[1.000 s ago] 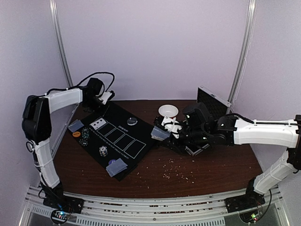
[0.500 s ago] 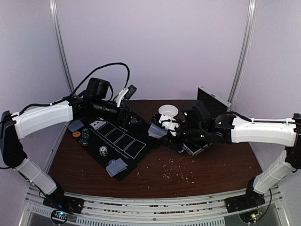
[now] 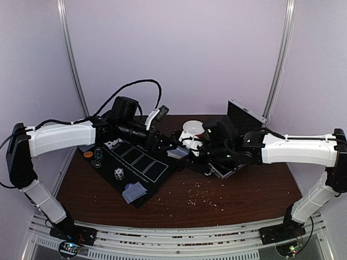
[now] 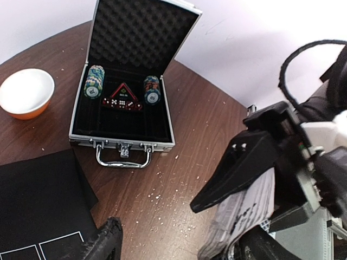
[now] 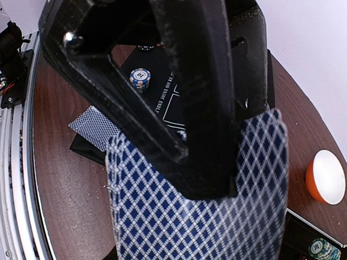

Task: Distribute texas hold em gaming equipment
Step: Pick up the poker card from the face-down deck piles, then flop the poker card into the community card area, then adjust the poker card in the community card area.

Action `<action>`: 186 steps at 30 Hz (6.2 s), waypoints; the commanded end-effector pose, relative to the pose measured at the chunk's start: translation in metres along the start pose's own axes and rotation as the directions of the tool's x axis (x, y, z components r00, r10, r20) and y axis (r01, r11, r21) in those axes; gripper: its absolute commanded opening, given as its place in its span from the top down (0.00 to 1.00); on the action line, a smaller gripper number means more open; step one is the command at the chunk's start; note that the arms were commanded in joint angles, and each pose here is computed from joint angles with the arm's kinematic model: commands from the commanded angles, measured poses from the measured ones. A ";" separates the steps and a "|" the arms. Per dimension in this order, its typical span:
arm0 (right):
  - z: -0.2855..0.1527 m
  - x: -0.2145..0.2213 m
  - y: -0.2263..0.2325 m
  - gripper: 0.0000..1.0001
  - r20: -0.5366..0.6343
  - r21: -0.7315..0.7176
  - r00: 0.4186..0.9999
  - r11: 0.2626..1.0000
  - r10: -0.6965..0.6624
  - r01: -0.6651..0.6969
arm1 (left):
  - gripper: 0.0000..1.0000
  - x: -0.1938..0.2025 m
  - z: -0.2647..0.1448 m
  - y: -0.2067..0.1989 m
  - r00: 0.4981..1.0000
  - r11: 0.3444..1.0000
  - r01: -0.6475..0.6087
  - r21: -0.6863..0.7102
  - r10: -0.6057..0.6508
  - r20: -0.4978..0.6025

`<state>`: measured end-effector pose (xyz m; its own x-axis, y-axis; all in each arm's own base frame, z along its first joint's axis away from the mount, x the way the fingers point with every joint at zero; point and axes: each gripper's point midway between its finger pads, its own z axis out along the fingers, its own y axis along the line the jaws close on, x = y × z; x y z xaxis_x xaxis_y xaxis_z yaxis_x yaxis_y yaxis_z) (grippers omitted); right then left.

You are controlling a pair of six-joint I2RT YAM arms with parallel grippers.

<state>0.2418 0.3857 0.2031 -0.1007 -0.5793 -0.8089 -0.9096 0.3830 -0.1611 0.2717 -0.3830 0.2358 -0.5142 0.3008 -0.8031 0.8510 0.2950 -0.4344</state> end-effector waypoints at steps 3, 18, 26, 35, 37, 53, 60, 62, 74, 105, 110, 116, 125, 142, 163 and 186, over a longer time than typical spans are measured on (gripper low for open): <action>-0.005 -0.017 -0.001 0.61 0.048 0.007 0.999 1.000 -0.012 0.012 | 0.37 -0.019 -0.002 0.008 0.999 0.997 -0.026 -0.076 0.029 0.039; -0.007 -0.015 -0.003 0.61 0.042 0.021 0.999 1.000 -0.017 0.017 | 0.67 -0.013 -0.019 0.003 0.998 0.991 -0.064 -0.117 0.066 0.014; -0.006 -0.014 -0.002 0.61 0.041 0.016 0.999 1.000 -0.016 0.015 | 0.84 -0.013 -0.021 -0.014 0.997 0.996 -0.078 -0.032 0.079 0.024; -0.008 -0.012 -0.005 0.61 0.039 0.032 0.999 0.999 -0.018 0.017 | 1.00 -0.019 -0.033 -0.028 0.991 0.992 -0.128 -0.014 0.129 0.043; -0.008 -0.011 -0.006 0.61 0.036 0.036 0.999 0.999 -0.017 0.016 | 1.00 -0.022 -0.037 -0.030 0.988 0.989 -0.148 -0.017 0.148 0.051; -0.012 0.001 -0.015 0.61 0.026 0.055 1.000 0.998 0.005 -0.006 | 1.00 -0.039 -0.095 0.012 0.980 0.967 -0.180 -0.180 0.192 0.050; -0.013 0.002 -0.015 0.61 0.027 0.052 1.000 0.999 0.005 -0.007 | 1.00 -0.053 -0.145 0.056 0.975 0.924 -0.174 -0.340 0.210 0.071; -0.014 0.002 -0.015 0.61 0.027 0.051 1.000 0.999 0.004 -0.006 | 1.00 -0.054 -0.150 0.064 0.974 0.910 -0.188 -0.368 0.221 0.048; -0.019 -0.001 -0.012 0.61 0.050 0.037 0.999 0.999 -0.008 0.007 | 1.00 -0.011 -0.183 0.236 0.765 0.280 -0.642 -0.714 0.302 -0.569; -0.027 0.002 -0.011 0.61 0.037 0.033 0.999 0.999 0.001 -0.002 | 0.97 0.145 -0.121 0.307 0.336 0.347 -0.918 -0.194 0.416 -0.845; -0.029 0.001 -0.011 0.61 0.043 0.034 0.999 0.999 0.003 -0.005 | 0.93 0.153 -0.128 0.307 0.326 0.387 -0.908 -0.161 0.408 -0.853; -0.030 0.001 -0.011 0.61 0.042 0.037 0.999 0.999 0.002 -0.004 | 0.78 0.153 -0.130 0.302 0.336 0.407 -0.899 -0.160 0.409 -0.848; -0.030 0.003 -0.012 0.60 0.038 0.044 0.999 0.999 0.000 -0.002 | 0.58 0.134 -0.140 0.290 0.422 0.494 -0.842 -0.216 0.355 -0.834; -0.024 0.008 -0.011 0.60 0.029 0.040 1.000 0.999 -0.001 0.000 | 0.02 0.063 -0.130 0.312 0.940 0.610 0.067 -0.790 -0.304 -0.155; -0.022 0.011 -0.012 0.61 0.015 0.044 1.000 0.999 0.000 0.000 | 0.29 0.152 -0.105 0.329 0.863 0.584 0.082 -0.807 -0.446 -0.235; -0.025 0.014 -0.013 0.61 0.007 0.055 1.000 0.998 -0.008 0.007 | 0.25 0.128 -0.116 0.335 0.884 0.582 0.080 -0.809 -0.416 -0.212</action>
<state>0.2388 0.3591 0.2044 -0.0929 -0.5809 -0.8086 -0.8979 0.3998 -0.1840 0.4675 -0.1383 0.0217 -0.8510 0.3460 -0.3951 0.3640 0.9309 0.0312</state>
